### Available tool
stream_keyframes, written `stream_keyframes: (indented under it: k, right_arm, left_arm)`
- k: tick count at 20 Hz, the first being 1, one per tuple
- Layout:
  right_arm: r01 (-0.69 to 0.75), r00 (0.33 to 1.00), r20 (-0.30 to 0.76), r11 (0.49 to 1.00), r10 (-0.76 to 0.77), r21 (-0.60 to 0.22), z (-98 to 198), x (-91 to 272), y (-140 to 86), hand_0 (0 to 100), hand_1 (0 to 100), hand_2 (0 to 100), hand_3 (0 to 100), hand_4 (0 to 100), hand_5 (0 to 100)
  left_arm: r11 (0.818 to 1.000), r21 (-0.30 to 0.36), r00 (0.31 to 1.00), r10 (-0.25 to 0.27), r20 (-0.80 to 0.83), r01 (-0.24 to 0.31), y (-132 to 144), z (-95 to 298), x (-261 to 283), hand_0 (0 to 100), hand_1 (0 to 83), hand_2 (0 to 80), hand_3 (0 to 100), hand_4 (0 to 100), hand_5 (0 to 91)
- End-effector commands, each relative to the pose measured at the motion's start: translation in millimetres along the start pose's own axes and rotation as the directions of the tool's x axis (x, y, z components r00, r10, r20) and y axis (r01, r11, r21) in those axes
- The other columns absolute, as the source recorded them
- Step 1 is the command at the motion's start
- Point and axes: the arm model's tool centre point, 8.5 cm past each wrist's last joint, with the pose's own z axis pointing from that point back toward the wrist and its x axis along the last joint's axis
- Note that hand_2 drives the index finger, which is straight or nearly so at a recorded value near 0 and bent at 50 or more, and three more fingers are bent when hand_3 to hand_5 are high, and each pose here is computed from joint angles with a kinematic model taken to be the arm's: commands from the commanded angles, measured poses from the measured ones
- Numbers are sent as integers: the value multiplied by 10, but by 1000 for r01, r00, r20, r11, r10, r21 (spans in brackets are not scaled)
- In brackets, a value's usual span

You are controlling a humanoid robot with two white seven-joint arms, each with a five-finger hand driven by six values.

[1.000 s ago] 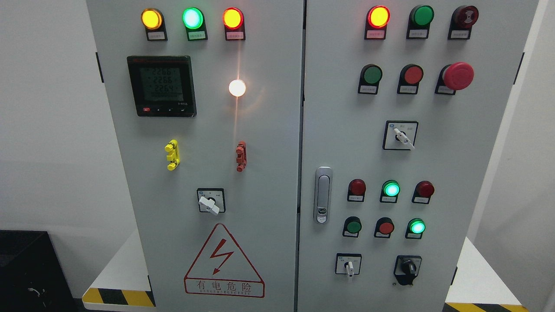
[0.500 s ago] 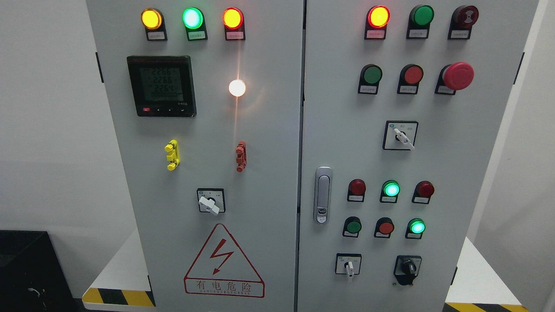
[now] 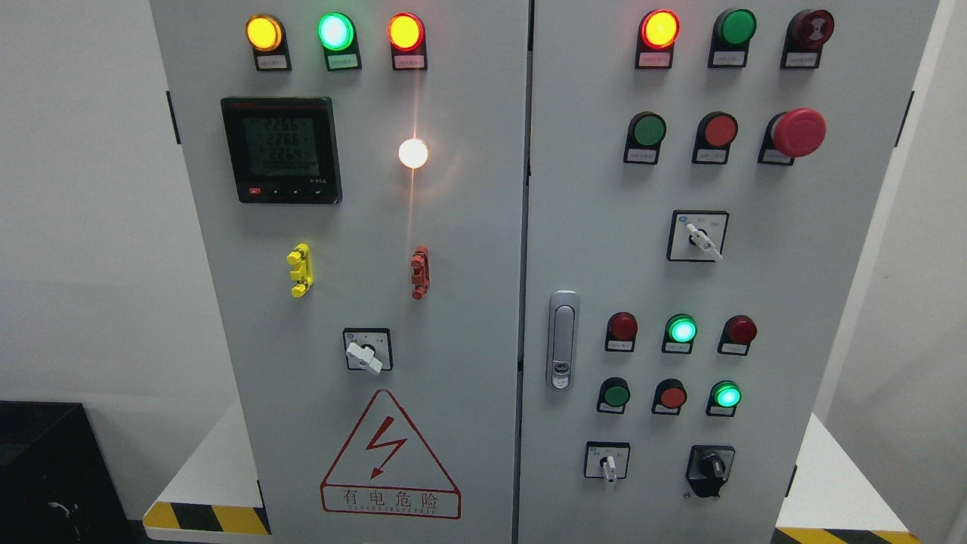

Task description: Flip black knob to close circuit

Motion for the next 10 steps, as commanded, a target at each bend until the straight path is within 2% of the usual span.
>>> stream_keyframes:
  k: [1,10]
  right_arm:
    - [-9,1000,9,998,10,-62,-168,96,-227,0,0,979,1000,984,958]
    - [-4,1000,-16,997,3,-83,-393,129,-361,0,0,971,1000,983,958]
  left_arm:
    - [1000,-4,1000,4,6,-3,-18,0,-48,120,556,0,0,0,0]
    - [1000,-4,1000,4,6,-3,-18,0,-48,120,556,0,0,0,0]
